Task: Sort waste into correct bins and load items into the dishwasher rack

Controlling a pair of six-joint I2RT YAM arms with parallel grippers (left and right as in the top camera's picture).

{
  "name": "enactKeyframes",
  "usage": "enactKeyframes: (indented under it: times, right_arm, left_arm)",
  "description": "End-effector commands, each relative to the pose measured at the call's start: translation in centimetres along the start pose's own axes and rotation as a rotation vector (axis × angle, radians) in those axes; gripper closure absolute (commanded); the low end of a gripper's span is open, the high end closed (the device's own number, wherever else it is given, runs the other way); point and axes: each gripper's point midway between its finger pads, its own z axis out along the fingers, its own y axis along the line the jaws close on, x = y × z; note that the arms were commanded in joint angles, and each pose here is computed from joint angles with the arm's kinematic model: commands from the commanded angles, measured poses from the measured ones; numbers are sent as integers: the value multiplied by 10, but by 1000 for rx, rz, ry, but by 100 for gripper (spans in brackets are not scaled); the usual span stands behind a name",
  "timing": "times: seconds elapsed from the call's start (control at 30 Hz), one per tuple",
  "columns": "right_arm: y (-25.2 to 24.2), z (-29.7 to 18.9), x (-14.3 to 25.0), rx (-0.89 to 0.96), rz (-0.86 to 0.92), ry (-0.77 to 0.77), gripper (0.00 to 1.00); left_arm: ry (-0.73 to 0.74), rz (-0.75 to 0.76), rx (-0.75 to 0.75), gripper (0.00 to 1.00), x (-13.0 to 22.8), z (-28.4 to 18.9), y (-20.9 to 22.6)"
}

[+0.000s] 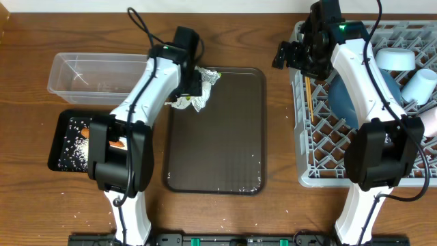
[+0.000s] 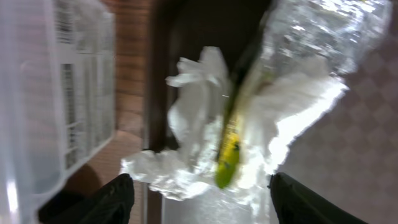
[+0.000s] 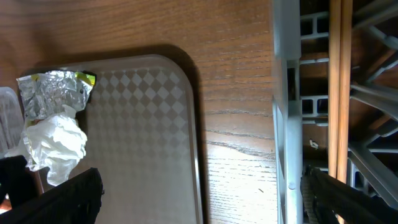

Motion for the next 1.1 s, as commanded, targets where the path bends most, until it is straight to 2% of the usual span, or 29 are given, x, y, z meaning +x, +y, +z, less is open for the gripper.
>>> enactKeyframes:
  times: [0.0,0.27,0.7,0.9,1.07]
  right_arm:
    - [0,2,1,-4,12,7,1]
    - [0,2,1,-4,12,7,1]
    - [0,2,1,-5,12,7,1]
    - [0,2,1,-4,12,7,1]
    - [0,2,1,-5,12,7,1]
  left_arm:
    - [11,-51,17,31,-2,2,8]
    - [44,-56,51,36,6,6,6]
    - [56,-55,47,36,12,19,6]
    - [67,-54,43,49,14,23,6]
    - [89,-51,35,56,18,32,6]
